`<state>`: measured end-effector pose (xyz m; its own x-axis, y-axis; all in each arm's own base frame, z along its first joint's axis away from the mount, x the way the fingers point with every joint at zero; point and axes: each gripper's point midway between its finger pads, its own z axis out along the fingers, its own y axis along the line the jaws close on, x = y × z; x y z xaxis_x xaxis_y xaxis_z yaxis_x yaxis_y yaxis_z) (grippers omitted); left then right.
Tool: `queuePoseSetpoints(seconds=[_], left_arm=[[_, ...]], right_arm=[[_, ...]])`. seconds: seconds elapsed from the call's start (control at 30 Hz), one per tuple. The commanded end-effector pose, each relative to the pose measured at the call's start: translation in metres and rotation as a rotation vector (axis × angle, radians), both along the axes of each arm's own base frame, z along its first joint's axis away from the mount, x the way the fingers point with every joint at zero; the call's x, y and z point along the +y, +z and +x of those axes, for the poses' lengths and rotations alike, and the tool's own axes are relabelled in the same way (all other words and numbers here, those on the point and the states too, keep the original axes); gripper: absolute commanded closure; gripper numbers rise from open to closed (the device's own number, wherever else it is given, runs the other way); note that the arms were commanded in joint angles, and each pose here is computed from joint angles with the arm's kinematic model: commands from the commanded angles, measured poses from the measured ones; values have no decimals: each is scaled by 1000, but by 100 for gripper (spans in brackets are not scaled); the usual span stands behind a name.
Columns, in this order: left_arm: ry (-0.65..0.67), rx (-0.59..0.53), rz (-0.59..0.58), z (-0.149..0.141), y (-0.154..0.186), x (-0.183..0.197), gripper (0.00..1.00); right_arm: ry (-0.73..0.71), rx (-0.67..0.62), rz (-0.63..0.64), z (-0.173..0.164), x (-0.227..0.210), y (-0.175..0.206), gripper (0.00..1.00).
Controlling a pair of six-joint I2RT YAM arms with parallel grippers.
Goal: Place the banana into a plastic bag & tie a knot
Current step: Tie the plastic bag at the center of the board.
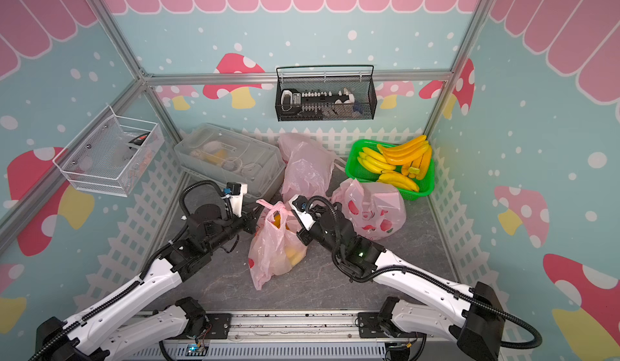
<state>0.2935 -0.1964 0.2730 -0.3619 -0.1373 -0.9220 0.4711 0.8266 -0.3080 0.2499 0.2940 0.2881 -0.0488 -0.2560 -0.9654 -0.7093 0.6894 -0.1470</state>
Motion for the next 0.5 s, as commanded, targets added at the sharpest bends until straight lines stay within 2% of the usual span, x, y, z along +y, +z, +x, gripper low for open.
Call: queuePoseSetpoints(seconds=[0.0, 0.17, 0.33, 0.47], left_arm=[[179, 33, -35, 10, 0, 41, 100], [384, 115, -71, 17, -25, 94, 100], [596, 290, -179, 19, -86, 151, 100], [704, 339, -240, 7, -119, 184, 100]], right_arm=[[-95, 15, -109, 11, -17, -23, 100], [-174, 34, -175, 18, -30, -41, 100], [-294, 93, -240, 28, -49, -77, 100], [-385, 164, -232, 35, -72, -101, 100]])
